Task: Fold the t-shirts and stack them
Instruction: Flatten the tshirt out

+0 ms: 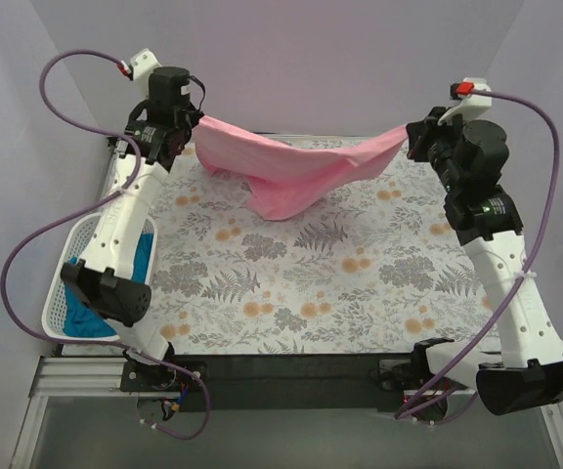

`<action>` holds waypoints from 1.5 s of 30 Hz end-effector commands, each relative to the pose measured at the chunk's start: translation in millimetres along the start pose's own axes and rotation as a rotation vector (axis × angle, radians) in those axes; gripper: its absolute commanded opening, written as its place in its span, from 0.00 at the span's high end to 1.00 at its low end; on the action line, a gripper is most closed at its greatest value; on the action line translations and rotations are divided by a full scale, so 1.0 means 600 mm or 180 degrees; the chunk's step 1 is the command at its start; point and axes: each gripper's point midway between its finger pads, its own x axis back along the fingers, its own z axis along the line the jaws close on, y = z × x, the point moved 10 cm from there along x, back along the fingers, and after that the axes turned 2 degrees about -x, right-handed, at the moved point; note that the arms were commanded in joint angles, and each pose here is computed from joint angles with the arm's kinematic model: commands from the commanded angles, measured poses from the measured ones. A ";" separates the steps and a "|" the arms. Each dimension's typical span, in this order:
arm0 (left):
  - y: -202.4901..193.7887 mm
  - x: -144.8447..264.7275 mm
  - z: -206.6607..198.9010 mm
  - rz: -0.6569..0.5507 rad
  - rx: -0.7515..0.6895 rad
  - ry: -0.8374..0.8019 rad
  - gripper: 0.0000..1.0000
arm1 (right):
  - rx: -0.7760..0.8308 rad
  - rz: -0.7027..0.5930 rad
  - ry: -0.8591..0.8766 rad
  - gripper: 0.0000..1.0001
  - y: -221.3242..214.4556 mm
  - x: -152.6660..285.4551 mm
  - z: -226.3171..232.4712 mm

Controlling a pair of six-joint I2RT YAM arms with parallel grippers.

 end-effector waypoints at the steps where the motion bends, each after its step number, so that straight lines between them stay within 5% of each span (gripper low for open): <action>1: 0.110 0.135 0.037 -0.0604 -0.0038 -0.0326 1.00 | 0.0266 -0.0707 -0.0045 0.99 0.119 0.056 0.011; 9: 0.181 0.341 0.121 -0.1449 0.0087 -0.1183 1.00 | 0.0772 -0.1746 0.0127 0.99 0.235 0.265 0.030; 14: 0.180 0.422 0.158 -0.1482 0.0096 -0.1610 1.00 | 0.0971 -0.2119 0.0176 0.99 0.259 0.375 0.033; 20: 0.174 0.446 0.162 -0.1235 0.0019 -0.1796 1.00 | 0.1045 -0.2224 0.0256 0.99 0.272 0.409 0.039; 28: 0.105 0.322 0.132 -0.0651 -0.0184 -0.1311 1.00 | 0.1097 -0.1691 0.0166 0.99 0.230 0.298 0.027; 38: -0.174 0.012 0.127 0.0468 -0.0479 -0.0316 1.00 | 0.1074 -0.0303 -0.0026 0.99 -0.039 0.025 -0.039; 45: -0.296 -0.145 0.146 0.1032 -0.0595 0.0165 1.00 | 0.1031 0.0368 -0.0275 0.99 -0.201 -0.111 -0.088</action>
